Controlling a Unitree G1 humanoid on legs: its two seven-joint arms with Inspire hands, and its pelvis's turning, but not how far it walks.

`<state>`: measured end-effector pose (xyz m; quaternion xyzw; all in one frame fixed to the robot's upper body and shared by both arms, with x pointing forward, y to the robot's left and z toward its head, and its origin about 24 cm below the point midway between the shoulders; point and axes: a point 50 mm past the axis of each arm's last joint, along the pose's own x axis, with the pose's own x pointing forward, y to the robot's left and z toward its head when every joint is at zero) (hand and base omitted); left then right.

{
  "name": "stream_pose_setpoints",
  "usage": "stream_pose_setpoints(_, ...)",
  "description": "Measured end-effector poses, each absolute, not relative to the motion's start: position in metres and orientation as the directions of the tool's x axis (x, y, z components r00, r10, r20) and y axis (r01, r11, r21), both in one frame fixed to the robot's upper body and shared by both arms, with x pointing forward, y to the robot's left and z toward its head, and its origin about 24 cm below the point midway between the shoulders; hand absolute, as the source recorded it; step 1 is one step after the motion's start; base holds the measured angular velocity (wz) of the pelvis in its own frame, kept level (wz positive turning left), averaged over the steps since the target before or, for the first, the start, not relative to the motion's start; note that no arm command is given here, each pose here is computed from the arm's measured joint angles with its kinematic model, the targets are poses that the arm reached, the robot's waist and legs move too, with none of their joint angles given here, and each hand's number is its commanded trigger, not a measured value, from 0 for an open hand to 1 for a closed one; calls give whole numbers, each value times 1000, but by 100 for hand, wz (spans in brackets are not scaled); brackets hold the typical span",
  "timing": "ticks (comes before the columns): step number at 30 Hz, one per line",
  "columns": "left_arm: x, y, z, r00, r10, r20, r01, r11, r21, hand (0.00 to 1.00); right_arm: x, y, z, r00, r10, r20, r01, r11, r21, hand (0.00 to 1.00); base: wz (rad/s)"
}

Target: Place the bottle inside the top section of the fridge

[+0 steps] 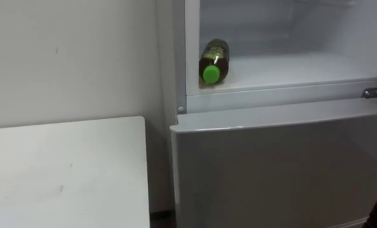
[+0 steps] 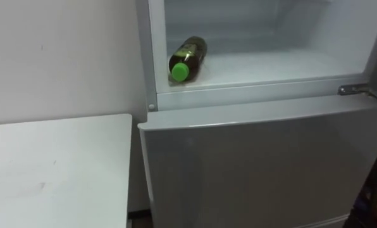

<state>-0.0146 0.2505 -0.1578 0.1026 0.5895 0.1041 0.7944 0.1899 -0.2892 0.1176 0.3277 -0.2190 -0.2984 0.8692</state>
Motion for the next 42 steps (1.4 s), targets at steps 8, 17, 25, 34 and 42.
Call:
stream_pose_setpoints(8, -10, 245, -159, 297, 264, -918, 9, 960, 280, 0, 197, -264, 115, 790, -576, 209, 300, 661, 688, 0, -2)
stream_pose_setpoints(17, -4, 242, -161, 303, 245, -921, 40, 962, 269, 0, 203, -241, 111, 848, -474, 237, 237, 739, 631, 0, 0)
stream_pose_setpoints(25, -1, 243, -161, 311, 241, -919, 45, 962, 268, 0, 206, -231, 110, 883, -393, 256, 171, 777, 606, 0, 2)
stream_pose_setpoints(34, -2, 244, -161, 296, 241, -924, 51, 962, 268, 0, 206, -216, 106, 915, -264, 305, 64, 841, 537, 0, 2)
stream_pose_setpoints(42, -10, 242, -161, 275, 246, -929, 67, 959, 274, 0, 206, -211, 94, 937, -142, 319, -11, 901, 433, 0, 3)
